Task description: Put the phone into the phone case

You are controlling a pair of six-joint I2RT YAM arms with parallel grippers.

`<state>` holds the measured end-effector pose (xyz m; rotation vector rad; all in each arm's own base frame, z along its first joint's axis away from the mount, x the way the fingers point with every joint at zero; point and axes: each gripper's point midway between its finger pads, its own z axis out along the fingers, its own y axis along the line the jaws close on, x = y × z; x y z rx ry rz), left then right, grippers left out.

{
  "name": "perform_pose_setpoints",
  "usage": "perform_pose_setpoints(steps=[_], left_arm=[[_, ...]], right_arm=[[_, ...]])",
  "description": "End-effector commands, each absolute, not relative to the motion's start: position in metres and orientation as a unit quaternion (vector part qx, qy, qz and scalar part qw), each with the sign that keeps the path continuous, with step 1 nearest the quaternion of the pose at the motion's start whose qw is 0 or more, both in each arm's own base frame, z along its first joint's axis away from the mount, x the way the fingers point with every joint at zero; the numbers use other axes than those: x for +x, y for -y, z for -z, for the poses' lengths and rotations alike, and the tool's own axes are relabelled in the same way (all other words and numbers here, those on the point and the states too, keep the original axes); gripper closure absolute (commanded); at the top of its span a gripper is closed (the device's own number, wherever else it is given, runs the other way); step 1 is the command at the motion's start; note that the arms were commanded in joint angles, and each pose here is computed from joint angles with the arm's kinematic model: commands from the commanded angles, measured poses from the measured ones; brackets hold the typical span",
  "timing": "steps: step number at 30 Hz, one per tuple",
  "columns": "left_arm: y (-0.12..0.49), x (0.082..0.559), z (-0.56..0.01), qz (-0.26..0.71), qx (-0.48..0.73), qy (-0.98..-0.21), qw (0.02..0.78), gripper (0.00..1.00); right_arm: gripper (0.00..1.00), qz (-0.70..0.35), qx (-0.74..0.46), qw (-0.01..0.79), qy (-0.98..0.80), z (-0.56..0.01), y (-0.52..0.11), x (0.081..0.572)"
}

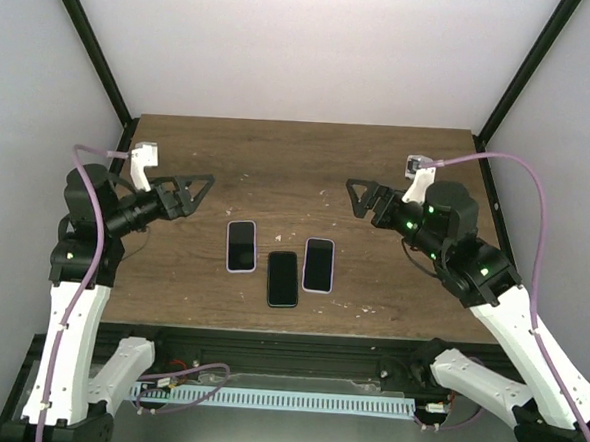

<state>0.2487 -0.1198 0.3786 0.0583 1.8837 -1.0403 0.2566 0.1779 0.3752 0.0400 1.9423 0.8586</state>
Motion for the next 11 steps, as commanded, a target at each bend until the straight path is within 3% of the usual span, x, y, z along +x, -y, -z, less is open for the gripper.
perform_pose_setpoints(steps=[1,11], left_arm=[[0.122,0.246,-0.373,0.439,0.018,-0.769,0.465,0.0],[0.126,0.243,-0.341,0.462,0.002,-0.774,0.434,0.0]], right_arm=[[0.0,-0.353,0.026,0.496,-0.793,-0.379,-0.171,0.254],[0.0,-0.36,0.029,0.485,-0.796,-0.367,-0.174,0.254]])
